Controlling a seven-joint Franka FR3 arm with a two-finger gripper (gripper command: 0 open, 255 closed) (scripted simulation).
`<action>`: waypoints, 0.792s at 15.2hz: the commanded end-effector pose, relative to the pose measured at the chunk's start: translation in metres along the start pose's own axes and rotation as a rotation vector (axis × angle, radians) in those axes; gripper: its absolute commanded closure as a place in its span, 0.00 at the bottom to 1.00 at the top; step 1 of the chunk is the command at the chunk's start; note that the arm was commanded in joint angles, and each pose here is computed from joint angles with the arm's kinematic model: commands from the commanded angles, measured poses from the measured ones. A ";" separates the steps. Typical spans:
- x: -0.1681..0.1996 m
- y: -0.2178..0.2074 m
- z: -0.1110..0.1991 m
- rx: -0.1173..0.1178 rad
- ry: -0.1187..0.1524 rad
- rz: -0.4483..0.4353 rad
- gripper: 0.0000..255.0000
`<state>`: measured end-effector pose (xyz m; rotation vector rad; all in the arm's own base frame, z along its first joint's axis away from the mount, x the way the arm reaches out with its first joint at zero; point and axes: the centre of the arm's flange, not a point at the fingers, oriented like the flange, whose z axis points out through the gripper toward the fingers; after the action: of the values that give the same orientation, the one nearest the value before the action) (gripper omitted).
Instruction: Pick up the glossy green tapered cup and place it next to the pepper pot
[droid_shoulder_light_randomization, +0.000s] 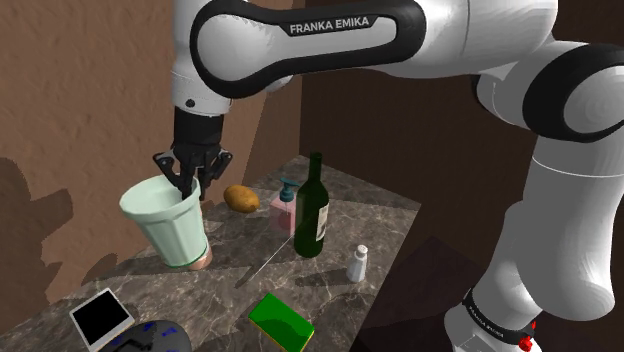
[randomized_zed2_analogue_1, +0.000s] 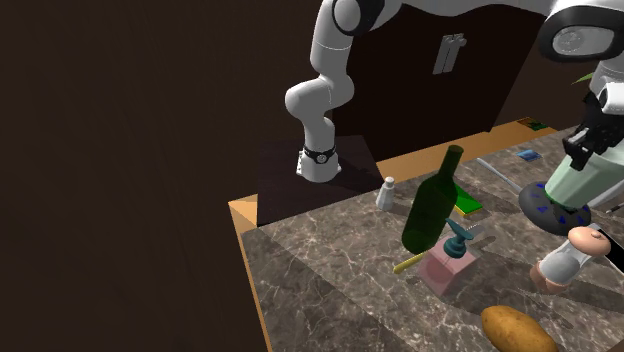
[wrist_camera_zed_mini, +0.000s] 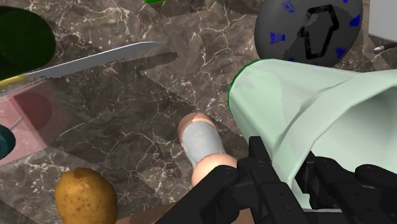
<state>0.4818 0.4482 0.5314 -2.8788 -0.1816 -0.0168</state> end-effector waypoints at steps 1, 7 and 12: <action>0.000 0.003 0.009 0.001 0.001 0.000 1.00; -0.001 0.011 0.040 0.001 0.001 0.000 1.00; -0.001 0.017 0.065 0.001 0.001 0.000 1.00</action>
<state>0.4834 0.4479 0.4688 -2.8787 -0.1820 -0.0170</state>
